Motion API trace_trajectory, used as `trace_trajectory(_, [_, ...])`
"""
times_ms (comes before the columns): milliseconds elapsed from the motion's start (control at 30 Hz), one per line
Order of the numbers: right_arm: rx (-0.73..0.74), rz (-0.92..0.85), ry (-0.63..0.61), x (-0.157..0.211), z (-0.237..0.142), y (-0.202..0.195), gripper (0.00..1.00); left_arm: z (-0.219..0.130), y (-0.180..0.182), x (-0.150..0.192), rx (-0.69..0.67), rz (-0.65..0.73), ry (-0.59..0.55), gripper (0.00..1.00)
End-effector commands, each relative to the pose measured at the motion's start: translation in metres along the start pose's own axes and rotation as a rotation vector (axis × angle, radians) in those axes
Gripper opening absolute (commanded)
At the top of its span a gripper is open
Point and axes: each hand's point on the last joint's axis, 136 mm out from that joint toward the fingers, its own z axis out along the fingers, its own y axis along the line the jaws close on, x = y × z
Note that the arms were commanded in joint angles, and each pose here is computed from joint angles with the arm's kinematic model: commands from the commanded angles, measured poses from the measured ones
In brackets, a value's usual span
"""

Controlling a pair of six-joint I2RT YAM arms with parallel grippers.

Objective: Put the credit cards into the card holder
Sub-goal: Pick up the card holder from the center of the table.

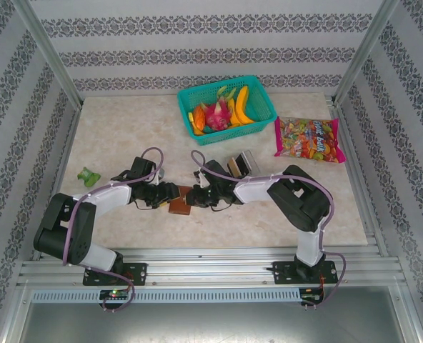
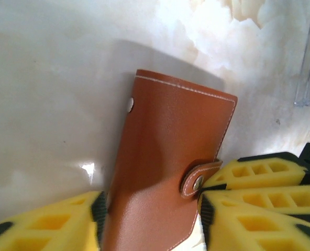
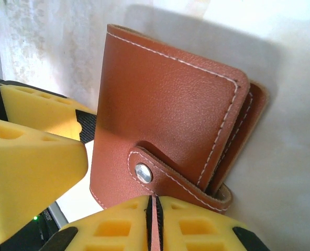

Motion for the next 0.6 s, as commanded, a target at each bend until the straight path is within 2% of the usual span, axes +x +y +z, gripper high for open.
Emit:
trace_trajectory(0, [0.099,0.071,0.028,0.013,-0.001,-0.039,0.15,0.003,-0.004,0.004,0.043,0.018,0.021,0.43])
trace_trajectory(67, [0.099,0.069,0.032,0.014,0.0,-0.039,0.15,0.004,-0.009,0.004,0.07,0.032,0.032,0.35])
trace_trajectory(133, [0.104,0.063,0.035,0.013,0.001,-0.039,0.15,0.004,-0.014,0.004,0.087,0.044,0.037,0.34])
trace_trajectory(300, [0.137,0.048,0.042,0.012,-0.001,-0.042,0.16,0.005,-0.01,0.004,0.06,0.055,0.05,0.4])
trace_trajectory(333, [0.139,0.046,0.043,0.012,-0.001,-0.042,0.16,0.004,-0.004,0.004,0.021,0.055,0.047,0.45])
trace_trajectory(400, [0.142,0.039,0.04,0.011,-0.002,-0.041,0.16,0.003,0.009,0.002,-0.054,0.053,0.037,0.47])
trace_trajectory(567, [0.151,0.046,0.043,0.012,0.0,-0.044,0.16,0.012,-0.004,0.005,0.019,0.087,0.065,0.46])
